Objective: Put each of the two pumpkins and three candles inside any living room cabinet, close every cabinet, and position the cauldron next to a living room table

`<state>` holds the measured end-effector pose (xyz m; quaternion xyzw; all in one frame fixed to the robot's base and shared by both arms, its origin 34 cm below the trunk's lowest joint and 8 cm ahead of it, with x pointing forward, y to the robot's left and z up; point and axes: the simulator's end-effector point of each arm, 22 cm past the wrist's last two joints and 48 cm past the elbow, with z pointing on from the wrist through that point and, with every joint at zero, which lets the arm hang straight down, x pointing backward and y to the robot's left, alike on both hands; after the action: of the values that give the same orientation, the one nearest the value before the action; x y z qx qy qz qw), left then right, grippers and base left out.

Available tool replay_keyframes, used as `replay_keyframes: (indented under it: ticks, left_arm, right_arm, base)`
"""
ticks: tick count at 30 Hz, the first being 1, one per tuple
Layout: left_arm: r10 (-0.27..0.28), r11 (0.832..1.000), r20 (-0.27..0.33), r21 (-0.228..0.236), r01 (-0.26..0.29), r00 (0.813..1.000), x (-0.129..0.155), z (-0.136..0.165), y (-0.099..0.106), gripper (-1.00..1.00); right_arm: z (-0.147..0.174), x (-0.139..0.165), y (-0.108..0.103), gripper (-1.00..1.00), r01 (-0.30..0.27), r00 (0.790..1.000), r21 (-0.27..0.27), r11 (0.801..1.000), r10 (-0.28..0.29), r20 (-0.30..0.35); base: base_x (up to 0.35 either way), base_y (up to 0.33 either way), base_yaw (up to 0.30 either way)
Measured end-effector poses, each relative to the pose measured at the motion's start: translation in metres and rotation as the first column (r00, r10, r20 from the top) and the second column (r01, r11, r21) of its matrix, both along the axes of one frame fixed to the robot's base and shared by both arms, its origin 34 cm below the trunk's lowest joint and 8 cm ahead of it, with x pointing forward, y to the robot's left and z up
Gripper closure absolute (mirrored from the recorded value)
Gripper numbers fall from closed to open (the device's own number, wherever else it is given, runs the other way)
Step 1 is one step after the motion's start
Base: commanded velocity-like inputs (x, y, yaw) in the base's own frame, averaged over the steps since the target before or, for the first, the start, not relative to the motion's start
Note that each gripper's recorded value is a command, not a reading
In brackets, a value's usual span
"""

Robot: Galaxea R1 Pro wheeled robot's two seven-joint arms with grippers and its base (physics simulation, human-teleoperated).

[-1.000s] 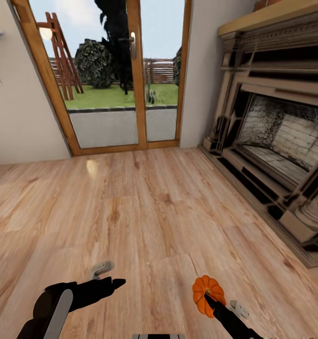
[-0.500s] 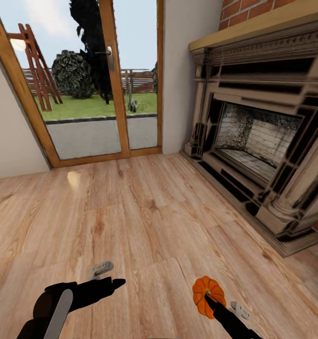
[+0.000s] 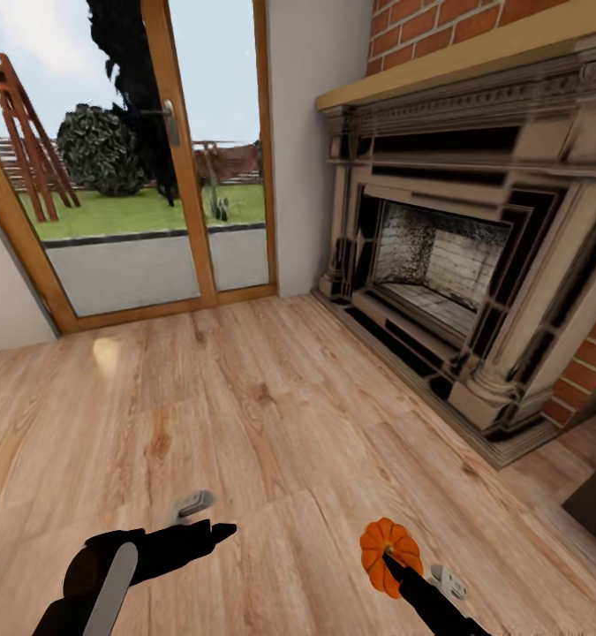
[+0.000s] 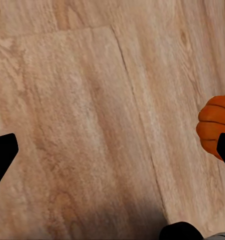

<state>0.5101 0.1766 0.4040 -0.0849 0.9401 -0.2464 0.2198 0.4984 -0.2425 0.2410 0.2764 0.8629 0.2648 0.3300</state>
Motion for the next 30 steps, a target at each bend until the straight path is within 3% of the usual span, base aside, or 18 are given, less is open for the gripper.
replay_keyframes:
  ticks: [30]
  left_arm:
    - [-0.001, 1.0, -0.035, 0.001, 0.001, 0.999, 0.013, 0.053, 0.0, -1.0]
  right_arm:
    - [0.053, 0.007, 0.003, 1.0, -0.002, 0.999, 0.003, 1.0, 0.002, -0.035]
  base:
    - [0.0, 0.0, -0.209]
